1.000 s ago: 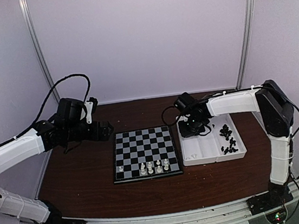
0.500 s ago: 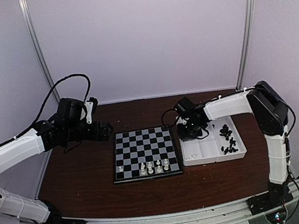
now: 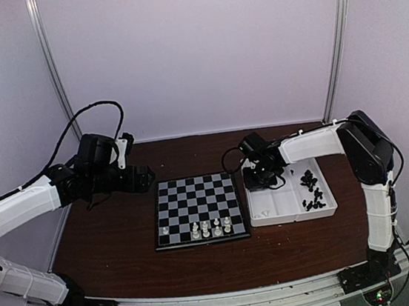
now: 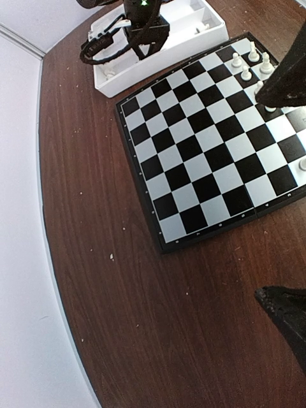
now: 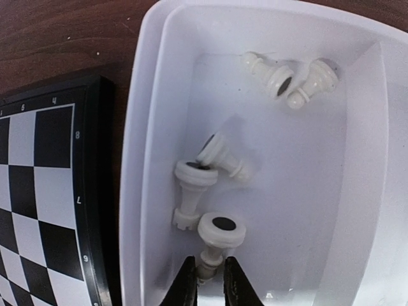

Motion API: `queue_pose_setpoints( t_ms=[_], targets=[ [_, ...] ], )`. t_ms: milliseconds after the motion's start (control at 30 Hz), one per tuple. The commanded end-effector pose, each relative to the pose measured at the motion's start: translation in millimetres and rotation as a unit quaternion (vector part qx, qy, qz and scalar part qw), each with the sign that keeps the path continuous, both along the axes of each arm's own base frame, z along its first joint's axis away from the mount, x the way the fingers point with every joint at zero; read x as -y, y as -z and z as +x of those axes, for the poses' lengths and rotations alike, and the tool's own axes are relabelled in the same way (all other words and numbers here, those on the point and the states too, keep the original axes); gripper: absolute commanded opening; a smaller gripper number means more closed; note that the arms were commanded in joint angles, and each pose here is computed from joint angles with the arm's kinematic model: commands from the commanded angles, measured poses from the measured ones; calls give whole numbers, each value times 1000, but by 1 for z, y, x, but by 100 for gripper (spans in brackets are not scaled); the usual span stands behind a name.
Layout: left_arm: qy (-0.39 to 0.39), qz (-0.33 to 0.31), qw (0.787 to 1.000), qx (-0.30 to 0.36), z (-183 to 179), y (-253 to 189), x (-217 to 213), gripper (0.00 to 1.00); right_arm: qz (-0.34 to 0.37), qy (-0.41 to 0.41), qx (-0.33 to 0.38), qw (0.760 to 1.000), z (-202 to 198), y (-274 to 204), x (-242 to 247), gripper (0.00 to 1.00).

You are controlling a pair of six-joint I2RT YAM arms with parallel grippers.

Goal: Set up the chess pieces on the board
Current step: Pick up the chess piece from the storage box.

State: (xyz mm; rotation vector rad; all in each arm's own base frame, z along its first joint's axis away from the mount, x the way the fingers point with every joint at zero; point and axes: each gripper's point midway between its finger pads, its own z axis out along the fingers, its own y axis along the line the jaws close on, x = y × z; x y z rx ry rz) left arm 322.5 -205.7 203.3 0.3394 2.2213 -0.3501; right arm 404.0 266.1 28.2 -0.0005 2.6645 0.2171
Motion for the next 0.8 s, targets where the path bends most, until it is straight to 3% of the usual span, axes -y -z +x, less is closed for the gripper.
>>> queue_pose_setpoints(
  t_ms=[0,333,633,767],
  targets=[
    [-1,-10,1000,24,4,-20,-1,98,-31,19,-3,999,4,7,21,17],
    [0,-10,1000,23,3,-20,-2,98,-27,13,-2,1000,8,4,24,13],
    [11,-16,1000,20,2,-20,4,98,-24,-2,27,999,-3,-39,34,10],
    [23,-23,999,15,2,-18,9,98,4,-50,33,998,-17,-60,26,10]
  ],
)
